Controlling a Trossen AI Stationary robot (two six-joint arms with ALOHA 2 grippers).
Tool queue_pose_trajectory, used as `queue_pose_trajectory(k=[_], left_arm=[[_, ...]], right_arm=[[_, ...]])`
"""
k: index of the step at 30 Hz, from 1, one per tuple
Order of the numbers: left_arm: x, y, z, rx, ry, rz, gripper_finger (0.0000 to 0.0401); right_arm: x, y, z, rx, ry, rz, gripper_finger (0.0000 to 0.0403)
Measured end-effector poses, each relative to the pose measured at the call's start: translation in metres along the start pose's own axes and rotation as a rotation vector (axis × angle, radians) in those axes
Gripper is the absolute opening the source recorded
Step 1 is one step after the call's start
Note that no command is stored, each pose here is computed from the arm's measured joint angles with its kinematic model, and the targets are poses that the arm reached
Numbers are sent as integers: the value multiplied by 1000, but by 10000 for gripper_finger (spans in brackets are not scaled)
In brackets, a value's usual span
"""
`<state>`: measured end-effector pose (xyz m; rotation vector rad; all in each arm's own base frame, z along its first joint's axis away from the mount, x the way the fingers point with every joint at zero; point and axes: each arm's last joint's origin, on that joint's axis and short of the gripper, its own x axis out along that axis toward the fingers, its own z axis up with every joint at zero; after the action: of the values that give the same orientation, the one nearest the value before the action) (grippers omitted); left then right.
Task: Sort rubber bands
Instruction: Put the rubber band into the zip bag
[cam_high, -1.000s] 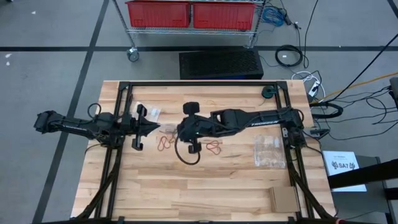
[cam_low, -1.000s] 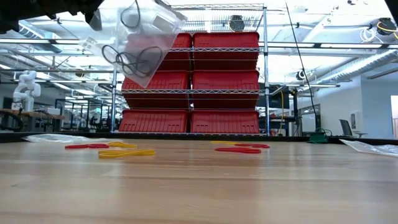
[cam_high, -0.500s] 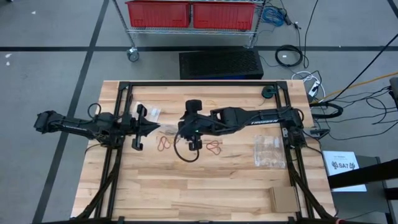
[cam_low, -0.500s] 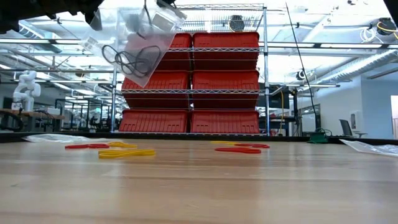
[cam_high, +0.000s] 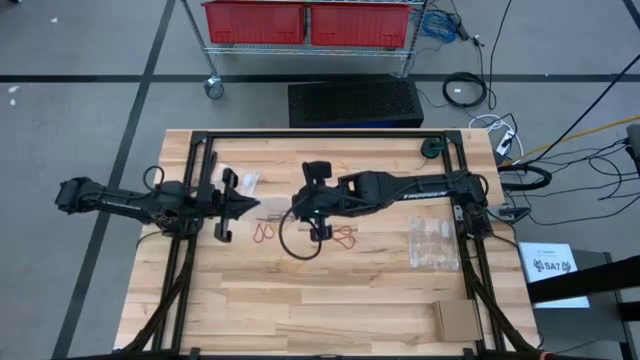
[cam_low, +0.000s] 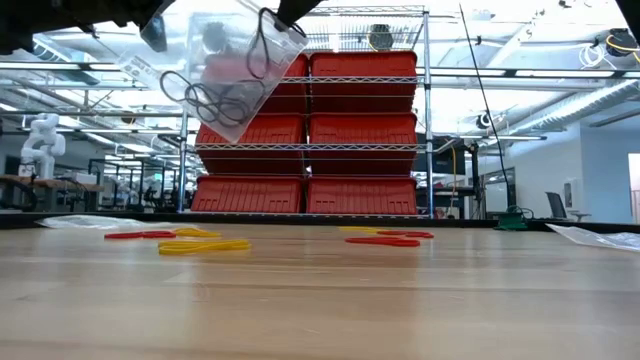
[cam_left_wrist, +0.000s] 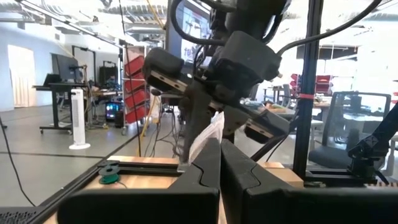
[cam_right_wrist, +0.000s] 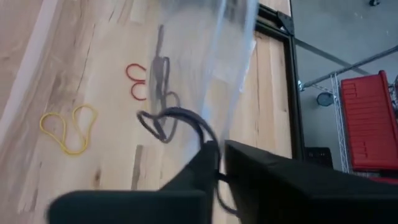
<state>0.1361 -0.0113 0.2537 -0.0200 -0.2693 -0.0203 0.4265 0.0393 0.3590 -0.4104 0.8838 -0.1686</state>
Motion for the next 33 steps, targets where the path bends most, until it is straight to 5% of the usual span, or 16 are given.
queue_pose_trajectory(k=[15,33], left_arm=[[1,0,-2,2,16,0,0],[4,4,-8,14,65,39,0]], right_arm=[[-6,2,1,-32,1,-76,1],[-56,0,12,11,-177,-77,0]])
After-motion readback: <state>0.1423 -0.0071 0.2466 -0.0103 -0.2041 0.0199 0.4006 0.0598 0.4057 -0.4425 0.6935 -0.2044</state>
